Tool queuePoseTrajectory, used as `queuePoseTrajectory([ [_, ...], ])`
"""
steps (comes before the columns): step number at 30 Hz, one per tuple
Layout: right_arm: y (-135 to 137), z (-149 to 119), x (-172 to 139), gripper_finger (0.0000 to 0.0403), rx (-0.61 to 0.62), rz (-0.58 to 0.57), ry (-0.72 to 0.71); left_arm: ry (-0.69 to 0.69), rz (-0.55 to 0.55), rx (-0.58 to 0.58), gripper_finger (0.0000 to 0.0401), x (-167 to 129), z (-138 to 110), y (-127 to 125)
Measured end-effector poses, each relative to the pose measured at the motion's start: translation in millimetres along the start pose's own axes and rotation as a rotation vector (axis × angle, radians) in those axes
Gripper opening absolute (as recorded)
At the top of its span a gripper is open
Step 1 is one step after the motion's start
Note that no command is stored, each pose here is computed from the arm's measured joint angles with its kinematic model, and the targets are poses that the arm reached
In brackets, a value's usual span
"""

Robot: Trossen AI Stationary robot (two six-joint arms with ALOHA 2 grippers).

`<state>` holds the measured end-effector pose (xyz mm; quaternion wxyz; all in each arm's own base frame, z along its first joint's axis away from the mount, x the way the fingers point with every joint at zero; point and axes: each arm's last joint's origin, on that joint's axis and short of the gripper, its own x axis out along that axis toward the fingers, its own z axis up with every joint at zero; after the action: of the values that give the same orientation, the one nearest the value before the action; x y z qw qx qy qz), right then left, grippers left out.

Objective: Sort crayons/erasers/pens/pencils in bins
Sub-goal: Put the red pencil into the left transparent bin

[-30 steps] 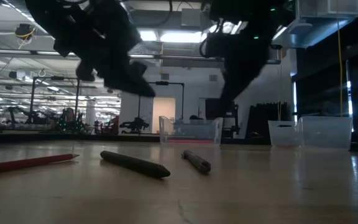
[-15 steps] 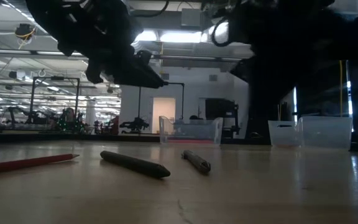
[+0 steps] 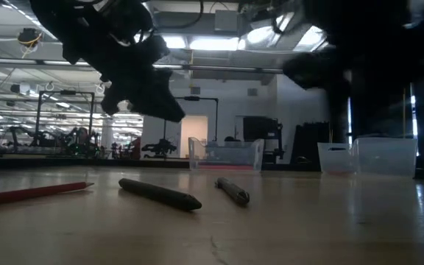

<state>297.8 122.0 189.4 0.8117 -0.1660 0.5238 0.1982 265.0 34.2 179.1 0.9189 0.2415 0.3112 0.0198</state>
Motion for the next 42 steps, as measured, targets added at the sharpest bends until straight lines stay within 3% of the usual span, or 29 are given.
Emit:
queuePoseTrajectory([
  [3, -21, 13, 8, 0.0123, -0.012, -0.193, -0.119, 0.079, 0.12, -0.071, 0.01, -3, 0, -1],
  [5, -42, 22, 16, 0.0123, 0.02, -0.256, -0.226, 0.134, 0.185, -0.118, 0.01, -7, -1, -4],
  [8, -69, 31, 35, 0.0123, 0.028, -0.192, -0.352, 0.213, 0.224, -0.179, 0.01, -17, -3, -9],
  [13, -96, 64, 68, 0.0123, -0.113, -0.106, -0.343, 0.366, 0.213, -0.296, 0.01, -49, -13, -18],
  [19, -115, 118, 95, 0.0123, -0.308, -0.044, -0.322, 0.381, 0.204, -0.446, 0.01, -83, -15, -24],
  [24, -125, 146, 112, 0.0123, -0.398, -0.008, -0.338, 0.343, 0.175, -0.48, 0.01, -97, -12, -31],
  [34, -128, 156, 152, 0.0123, -0.441, 0.107, -0.299, 0.304, 0.127, -0.461, 0.01, -101, -5, -44],
  [42, -128, 152, 157, 0.0112, -0.435, 0.121, -0.276, 0.3, 0.123, -0.447, 0.01, -102, -5, -46],
])
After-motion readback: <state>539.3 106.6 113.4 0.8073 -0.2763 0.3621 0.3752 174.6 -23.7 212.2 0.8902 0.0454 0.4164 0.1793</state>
